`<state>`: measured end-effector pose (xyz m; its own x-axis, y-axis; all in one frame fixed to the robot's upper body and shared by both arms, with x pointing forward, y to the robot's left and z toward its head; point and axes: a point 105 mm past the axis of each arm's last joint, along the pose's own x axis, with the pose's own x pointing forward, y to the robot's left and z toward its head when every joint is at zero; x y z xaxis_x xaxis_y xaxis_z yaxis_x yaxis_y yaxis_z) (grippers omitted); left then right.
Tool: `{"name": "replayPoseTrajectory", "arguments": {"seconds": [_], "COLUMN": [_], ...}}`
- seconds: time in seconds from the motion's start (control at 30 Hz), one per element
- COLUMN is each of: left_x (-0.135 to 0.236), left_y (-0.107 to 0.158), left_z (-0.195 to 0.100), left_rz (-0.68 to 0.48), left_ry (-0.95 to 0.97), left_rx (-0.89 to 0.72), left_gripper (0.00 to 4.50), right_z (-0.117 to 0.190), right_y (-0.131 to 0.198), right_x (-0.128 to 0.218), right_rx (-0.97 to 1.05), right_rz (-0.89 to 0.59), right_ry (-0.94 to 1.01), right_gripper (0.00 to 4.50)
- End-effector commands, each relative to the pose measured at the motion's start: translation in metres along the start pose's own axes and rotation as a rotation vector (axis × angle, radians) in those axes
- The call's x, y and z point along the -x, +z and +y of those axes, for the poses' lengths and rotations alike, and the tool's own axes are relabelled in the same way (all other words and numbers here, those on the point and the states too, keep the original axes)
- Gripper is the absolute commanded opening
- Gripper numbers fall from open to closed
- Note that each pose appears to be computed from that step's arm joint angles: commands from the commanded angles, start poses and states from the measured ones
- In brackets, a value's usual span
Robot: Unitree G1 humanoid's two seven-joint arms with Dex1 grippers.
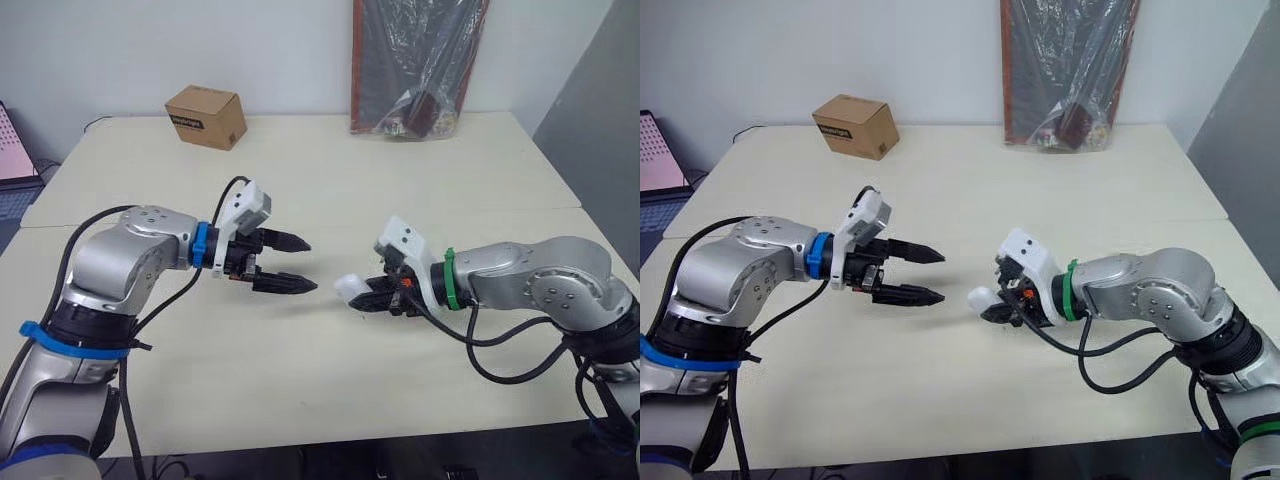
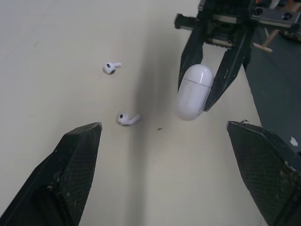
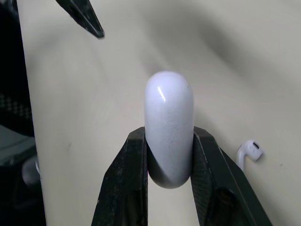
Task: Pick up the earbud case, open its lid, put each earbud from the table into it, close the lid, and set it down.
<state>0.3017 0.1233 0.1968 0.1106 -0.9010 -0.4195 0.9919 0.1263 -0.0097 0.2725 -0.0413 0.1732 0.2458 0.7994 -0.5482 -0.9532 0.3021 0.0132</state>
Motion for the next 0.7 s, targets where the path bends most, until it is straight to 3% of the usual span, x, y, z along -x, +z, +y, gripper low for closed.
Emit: {"name": "replayPoseTrajectory", "arguments": {"seconds": [0.03, 0.13, 0.27, 0.7], "left_x": [-0.003, -0.007, -0.011, -0.015], "left_y": [0.007, 0.005, 0.005, -0.003], "left_z": [-0.003, -0.005, -0.007, -0.012], "left_rz": [0.009, 0.021, 0.021, 0.066], "left_ry": [-0.039, -0.057, -0.07, -0.117], "left_rx": [-0.059, -0.071, -0.091, -0.119], "left_gripper": [4.47, 4.07, 2.93, 2.93], "right_z": [0.001, -0.001, 0.0, -0.005], "right_y": [0.016, 0.02, 0.023, 0.028], "right_x": [0.0, -0.004, -0.009, -0.014], "right_rx": [0.141, 0.179, 0.209, 0.25], "right_rz": [-0.018, -0.017, -0.017, -0.006], "right_ry": [0.008, 0.013, 0.031, 0.042], "right_gripper": [0.79, 0.79, 0.79, 0.79]}}
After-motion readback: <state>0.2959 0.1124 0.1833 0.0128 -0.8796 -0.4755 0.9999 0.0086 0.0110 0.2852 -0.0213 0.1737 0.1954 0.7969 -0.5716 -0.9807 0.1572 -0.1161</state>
